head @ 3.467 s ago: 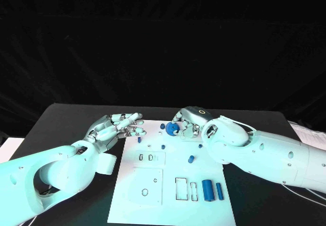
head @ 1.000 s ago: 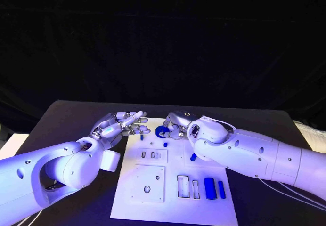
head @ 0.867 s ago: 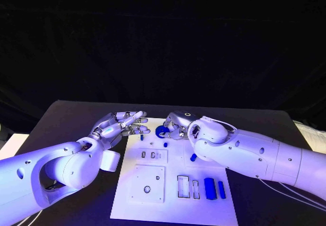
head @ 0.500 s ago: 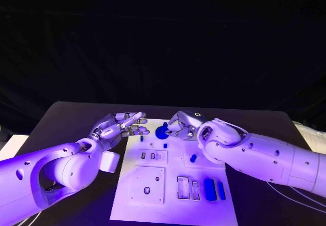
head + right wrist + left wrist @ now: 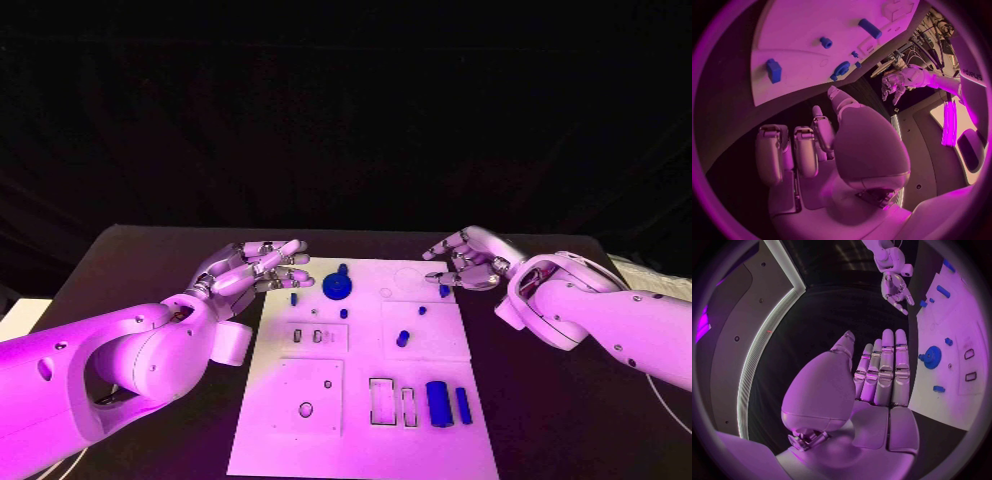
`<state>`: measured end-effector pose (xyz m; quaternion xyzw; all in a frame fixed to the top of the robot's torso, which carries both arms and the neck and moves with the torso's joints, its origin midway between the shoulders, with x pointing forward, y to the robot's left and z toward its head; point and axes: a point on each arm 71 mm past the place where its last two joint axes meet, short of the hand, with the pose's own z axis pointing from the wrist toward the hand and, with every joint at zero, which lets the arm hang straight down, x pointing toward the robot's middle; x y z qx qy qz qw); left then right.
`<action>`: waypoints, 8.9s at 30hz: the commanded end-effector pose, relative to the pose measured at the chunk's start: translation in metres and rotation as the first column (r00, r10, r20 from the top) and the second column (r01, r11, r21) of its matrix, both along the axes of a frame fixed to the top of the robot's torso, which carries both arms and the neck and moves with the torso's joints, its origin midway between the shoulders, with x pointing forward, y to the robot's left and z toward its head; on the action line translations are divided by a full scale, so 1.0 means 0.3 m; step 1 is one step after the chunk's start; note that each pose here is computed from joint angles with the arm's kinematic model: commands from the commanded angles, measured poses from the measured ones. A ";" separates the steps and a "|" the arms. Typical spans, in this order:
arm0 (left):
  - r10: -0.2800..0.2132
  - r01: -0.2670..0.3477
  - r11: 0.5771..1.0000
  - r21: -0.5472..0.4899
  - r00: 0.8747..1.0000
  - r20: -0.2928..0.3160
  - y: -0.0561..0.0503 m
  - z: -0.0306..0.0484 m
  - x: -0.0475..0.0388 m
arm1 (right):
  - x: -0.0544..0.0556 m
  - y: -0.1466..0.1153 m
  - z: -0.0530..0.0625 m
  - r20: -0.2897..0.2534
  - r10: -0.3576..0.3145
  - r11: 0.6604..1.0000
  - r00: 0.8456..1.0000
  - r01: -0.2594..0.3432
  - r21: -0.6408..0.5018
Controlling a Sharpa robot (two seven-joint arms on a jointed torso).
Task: Assemble the parts on the task board
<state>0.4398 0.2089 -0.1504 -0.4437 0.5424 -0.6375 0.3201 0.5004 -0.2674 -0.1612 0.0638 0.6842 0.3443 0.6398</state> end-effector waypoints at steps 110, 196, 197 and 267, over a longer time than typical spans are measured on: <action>0.018 -0.018 1.000 0.002 1.000 -0.005 0.023 -0.030 0.059 | -0.119 0.579 -0.143 -0.046 0.223 0.970 0.974 -0.227 -0.090; 0.026 -0.026 1.000 0.012 1.000 -0.016 0.028 -0.040 0.075 | -0.207 0.641 -0.137 0.165 0.290 0.957 0.943 -0.283 -0.065; 0.027 -0.027 1.000 0.014 1.000 -0.015 0.028 -0.040 0.076 | -0.212 0.637 -0.130 0.167 0.308 0.951 0.936 -0.305 -0.047; -0.122 0.401 0.018 0.916 0.910 -0.396 -0.227 -0.153 0.247 | -0.049 0.104 0.082 -0.094 0.044 0.960 0.995 -0.016 0.281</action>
